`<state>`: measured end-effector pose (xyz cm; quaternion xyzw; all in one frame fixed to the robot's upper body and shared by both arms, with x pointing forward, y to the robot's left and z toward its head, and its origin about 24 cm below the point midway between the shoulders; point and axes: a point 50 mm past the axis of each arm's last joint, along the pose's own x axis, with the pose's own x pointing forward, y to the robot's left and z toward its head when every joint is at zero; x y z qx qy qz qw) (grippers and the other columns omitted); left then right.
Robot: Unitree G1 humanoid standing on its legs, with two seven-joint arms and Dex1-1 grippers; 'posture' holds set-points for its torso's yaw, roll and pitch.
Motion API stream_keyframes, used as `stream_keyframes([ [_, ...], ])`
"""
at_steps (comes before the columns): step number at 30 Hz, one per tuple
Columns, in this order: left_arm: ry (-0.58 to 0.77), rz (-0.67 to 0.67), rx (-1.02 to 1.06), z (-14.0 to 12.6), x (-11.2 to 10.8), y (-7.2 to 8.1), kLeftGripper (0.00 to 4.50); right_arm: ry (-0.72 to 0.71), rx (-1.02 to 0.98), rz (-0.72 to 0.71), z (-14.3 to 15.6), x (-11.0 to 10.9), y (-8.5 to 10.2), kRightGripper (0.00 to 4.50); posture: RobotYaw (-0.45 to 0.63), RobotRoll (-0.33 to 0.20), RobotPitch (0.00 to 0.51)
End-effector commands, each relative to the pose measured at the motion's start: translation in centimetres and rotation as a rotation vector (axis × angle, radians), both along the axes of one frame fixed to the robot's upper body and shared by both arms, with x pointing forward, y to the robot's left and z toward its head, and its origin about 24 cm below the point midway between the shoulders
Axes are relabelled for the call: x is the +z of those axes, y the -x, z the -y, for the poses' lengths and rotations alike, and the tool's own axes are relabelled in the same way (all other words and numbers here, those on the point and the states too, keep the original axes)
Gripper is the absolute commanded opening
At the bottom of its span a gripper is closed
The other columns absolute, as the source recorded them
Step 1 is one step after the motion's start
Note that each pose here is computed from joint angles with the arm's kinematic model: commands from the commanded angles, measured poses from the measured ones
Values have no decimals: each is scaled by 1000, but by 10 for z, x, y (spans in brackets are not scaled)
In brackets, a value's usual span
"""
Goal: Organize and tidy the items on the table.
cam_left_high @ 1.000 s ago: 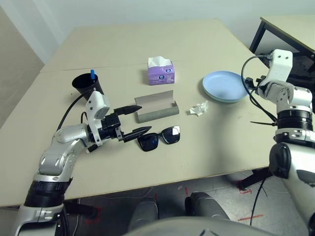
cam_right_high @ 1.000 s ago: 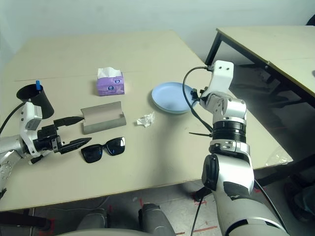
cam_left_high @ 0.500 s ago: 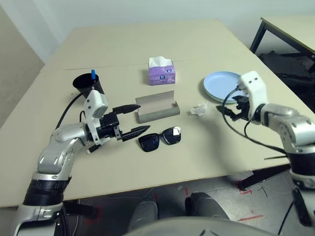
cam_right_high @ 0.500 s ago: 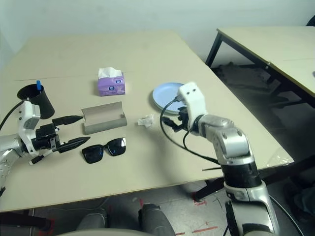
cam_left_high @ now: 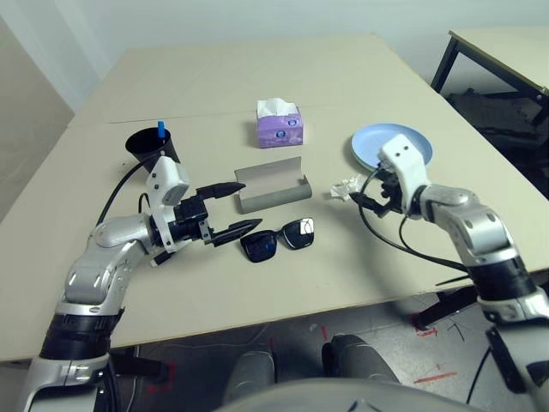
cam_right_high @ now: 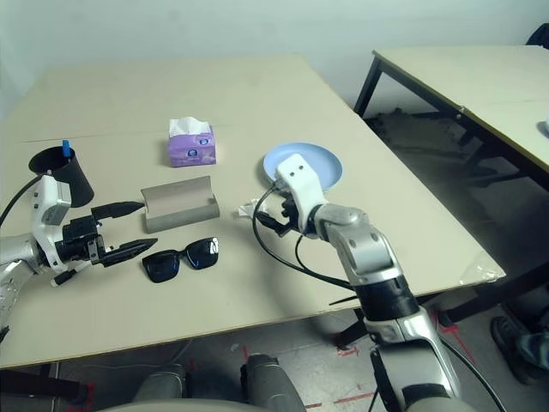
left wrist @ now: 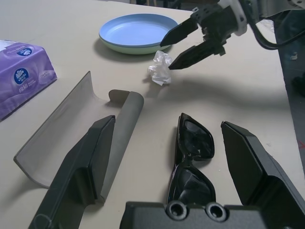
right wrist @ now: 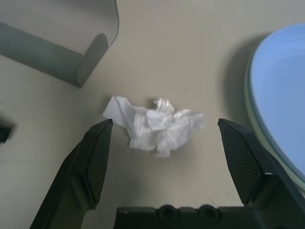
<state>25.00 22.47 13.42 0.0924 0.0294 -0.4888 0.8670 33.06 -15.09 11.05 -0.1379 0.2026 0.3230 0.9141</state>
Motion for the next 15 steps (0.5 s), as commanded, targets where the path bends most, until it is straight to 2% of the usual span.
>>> stream_keyframes([
  [1, -20, 14, 6, 0, 2, 2, 4500, 24, -3, -66, -3, -8, -3, 4440, -37, 0, 63],
  [7, -20, 21, 13, 0, 1, 4, 4500, 94, -79, -182, 8, -19, -3, 4440, -31, 0, 61],
  [10, -18, 24, 14, 0, 1, 5, 4500, 117, -116, -212, 13, -18, -3, 3503, -32, 0, 60],
  [15, -15, 25, 11, 1, -2, 4, 4500, 77, -127, -155, 11, -1, -9, 1586, -38, 0, 59],
])
